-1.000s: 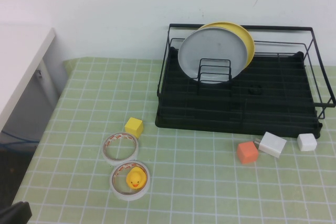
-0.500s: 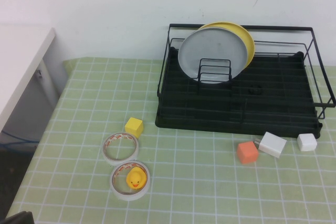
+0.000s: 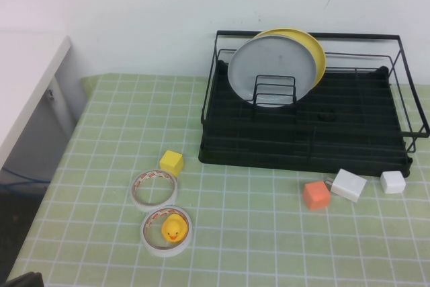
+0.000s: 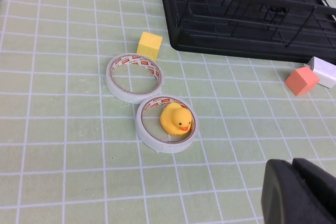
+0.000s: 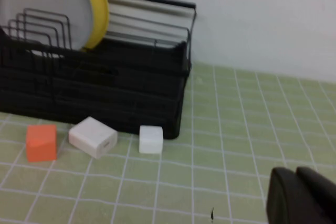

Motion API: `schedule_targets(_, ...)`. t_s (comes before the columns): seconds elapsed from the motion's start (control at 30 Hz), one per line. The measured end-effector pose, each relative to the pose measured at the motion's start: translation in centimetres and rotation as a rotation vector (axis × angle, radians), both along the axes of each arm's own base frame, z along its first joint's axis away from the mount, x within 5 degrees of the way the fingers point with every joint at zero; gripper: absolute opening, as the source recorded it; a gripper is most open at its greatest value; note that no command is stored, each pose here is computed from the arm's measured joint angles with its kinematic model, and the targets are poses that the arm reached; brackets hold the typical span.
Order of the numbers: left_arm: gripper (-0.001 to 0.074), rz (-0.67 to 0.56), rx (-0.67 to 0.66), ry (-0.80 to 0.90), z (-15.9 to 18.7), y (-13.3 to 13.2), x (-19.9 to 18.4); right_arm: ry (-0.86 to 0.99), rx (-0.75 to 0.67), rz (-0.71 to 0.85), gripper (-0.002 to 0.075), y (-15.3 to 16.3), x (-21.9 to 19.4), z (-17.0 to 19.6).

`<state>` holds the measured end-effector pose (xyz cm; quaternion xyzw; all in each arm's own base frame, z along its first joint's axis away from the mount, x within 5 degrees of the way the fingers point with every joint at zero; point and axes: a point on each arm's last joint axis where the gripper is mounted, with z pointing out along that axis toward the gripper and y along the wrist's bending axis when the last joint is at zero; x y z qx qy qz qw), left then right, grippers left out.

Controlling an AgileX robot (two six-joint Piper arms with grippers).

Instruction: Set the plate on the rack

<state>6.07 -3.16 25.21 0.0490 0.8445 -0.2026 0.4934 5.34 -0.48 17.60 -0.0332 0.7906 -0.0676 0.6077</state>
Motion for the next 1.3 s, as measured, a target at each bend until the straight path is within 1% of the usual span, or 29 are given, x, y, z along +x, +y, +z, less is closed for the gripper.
schedule_targets(0.37, -0.0001, 0.000, 0.000, 0.000, 0.00, 0.00, 0.00, 0.061, 0.057, -0.037, 0.0010, -0.16, -0.18, -0.57)
schedule_targets(0.57, -0.0001, 0.000, 0.000, 0.000, 0.00, 0.00, 0.00, 0.068, -0.005, -0.057, 0.0010, -0.49, -0.23, -0.59)
schedule_targets(0.87, -0.0001, 0.001, -0.002, 0.001, 0.00, 0.00, 0.00, 0.066, 0.009, -0.115, 0.0010, -0.86, -0.30, -0.54)
schedule_targets(1.3, -0.0001, 0.001, -0.002, 0.001, 0.00, 0.00, 0.00, 0.067, 0.015, -0.120, 0.0010, -0.87, -0.31, -0.55)
